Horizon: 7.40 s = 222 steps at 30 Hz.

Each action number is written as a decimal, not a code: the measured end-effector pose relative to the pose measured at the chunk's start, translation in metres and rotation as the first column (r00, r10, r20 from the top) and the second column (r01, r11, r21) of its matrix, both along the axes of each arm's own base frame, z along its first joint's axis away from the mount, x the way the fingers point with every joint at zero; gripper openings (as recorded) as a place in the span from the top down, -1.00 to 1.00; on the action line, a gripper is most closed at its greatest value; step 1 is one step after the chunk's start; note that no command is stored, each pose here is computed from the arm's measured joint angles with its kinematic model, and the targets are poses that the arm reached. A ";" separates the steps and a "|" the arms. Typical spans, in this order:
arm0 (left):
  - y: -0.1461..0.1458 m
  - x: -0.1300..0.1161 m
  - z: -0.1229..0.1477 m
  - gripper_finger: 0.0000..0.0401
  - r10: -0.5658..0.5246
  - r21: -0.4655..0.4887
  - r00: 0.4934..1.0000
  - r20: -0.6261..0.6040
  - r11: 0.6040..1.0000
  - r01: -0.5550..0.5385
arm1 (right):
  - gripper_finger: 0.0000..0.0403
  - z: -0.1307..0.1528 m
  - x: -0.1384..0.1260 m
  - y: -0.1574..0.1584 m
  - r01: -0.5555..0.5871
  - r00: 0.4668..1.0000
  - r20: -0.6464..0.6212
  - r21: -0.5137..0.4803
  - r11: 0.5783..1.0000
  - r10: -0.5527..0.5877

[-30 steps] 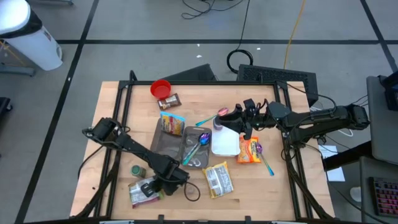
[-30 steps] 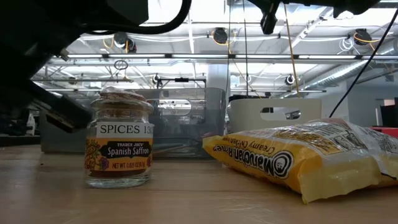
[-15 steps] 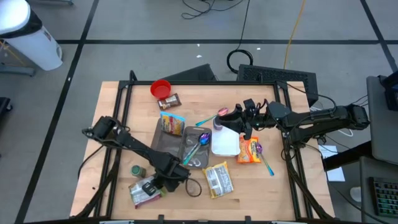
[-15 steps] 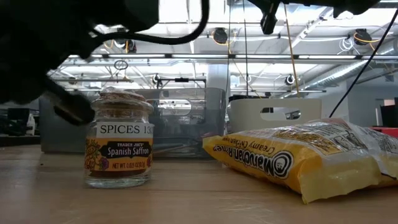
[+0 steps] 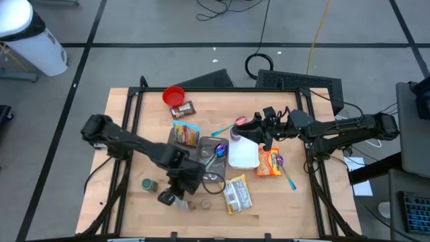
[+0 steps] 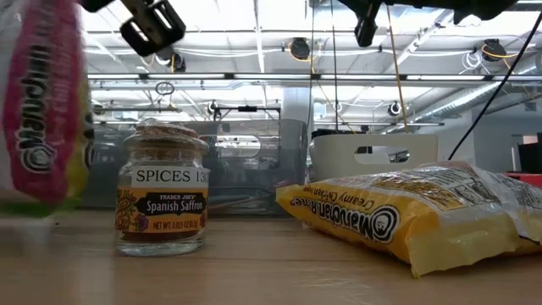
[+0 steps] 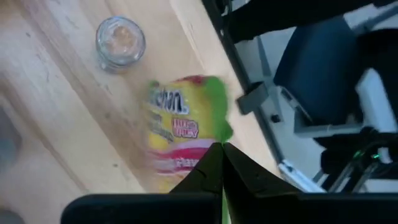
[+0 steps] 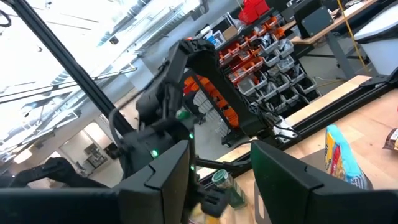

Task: Pick & Place Food Item
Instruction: Put the green pack into the left gray bin

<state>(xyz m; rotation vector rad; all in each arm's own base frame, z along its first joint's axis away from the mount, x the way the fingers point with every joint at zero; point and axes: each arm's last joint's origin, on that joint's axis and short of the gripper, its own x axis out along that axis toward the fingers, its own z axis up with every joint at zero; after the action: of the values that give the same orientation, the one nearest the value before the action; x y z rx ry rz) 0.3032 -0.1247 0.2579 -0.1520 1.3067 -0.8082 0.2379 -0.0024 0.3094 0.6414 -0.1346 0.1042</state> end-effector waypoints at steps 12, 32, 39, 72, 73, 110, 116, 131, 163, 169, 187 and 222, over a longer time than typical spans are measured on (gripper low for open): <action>-0.018 -0.015 0.009 0.99 0.107 0.009 0.986 -0.124 0.994 -0.107 | 0.18 0.001 0.000 0.000 -0.001 1.000 0.005 0.000 1.000 0.001; 0.049 -0.073 0.093 0.99 0.457 -0.003 0.889 0.027 0.890 -0.457 | 0.18 0.001 0.000 0.000 0.001 1.000 0.005 -0.007 1.000 -0.001; 0.078 -0.079 0.092 0.99 0.469 0.060 0.882 0.036 0.880 -0.470 | 0.18 0.001 0.000 -0.001 0.028 1.000 0.005 -0.003 1.000 -0.028; 0.181 -0.084 0.083 0.99 0.470 0.178 0.868 0.159 0.851 -0.494 | 0.18 -0.003 0.000 -0.006 0.139 0.990 -0.033 -0.025 0.990 -0.140; 0.182 -0.083 0.082 0.99 0.471 0.177 0.867 0.160 0.851 -0.495 | 0.18 -0.003 0.000 -0.006 0.140 0.989 -0.035 -0.030 0.990 -0.141; 0.184 -0.053 0.133 0.99 0.448 0.237 0.883 0.137 0.851 -0.469 | 0.18 -0.008 0.051 -0.009 0.132 0.972 -0.151 -0.283 0.950 -0.181; 0.181 -0.025 0.138 0.99 0.421 0.229 0.897 0.136 0.867 -0.442 | 0.18 -0.011 0.091 -0.009 0.086 0.967 -0.203 -0.318 0.944 -0.156; 0.181 0.001 0.142 0.99 0.378 0.182 0.909 0.177 0.895 -0.407 | 0.18 -0.005 0.110 -0.011 0.110 0.974 -0.157 -0.309 0.945 -0.164; 0.201 0.014 0.144 0.99 0.447 0.104 0.847 0.287 0.865 -0.491 | 0.18 -0.006 0.110 -0.002 0.031 0.981 -0.173 -0.288 0.957 -0.084; 0.201 0.015 0.151 0.99 0.447 0.078 0.835 0.321 0.866 -0.494 | 0.18 -0.013 0.112 -0.002 0.022 0.971 -0.223 -0.290 0.957 -0.090; 0.199 0.006 0.190 0.99 0.465 0.009 0.767 0.443 0.853 -0.523 | 0.18 -0.036 0.127 -0.002 0.036 0.962 -0.253 -0.245 0.969 -0.100; 0.199 0.007 0.191 0.99 0.467 0.006 0.761 0.449 0.850 -0.526 | 0.68 -0.021 0.127 0.000 0.018 0.992 -0.113 -0.241 0.970 -0.047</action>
<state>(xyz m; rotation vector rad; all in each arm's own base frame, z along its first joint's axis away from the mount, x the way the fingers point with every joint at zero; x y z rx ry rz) 0.3098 0.0746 0.4488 -0.1918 0.8270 -0.2645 0.3650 -0.0026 0.2885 0.4024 -0.0173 0.0495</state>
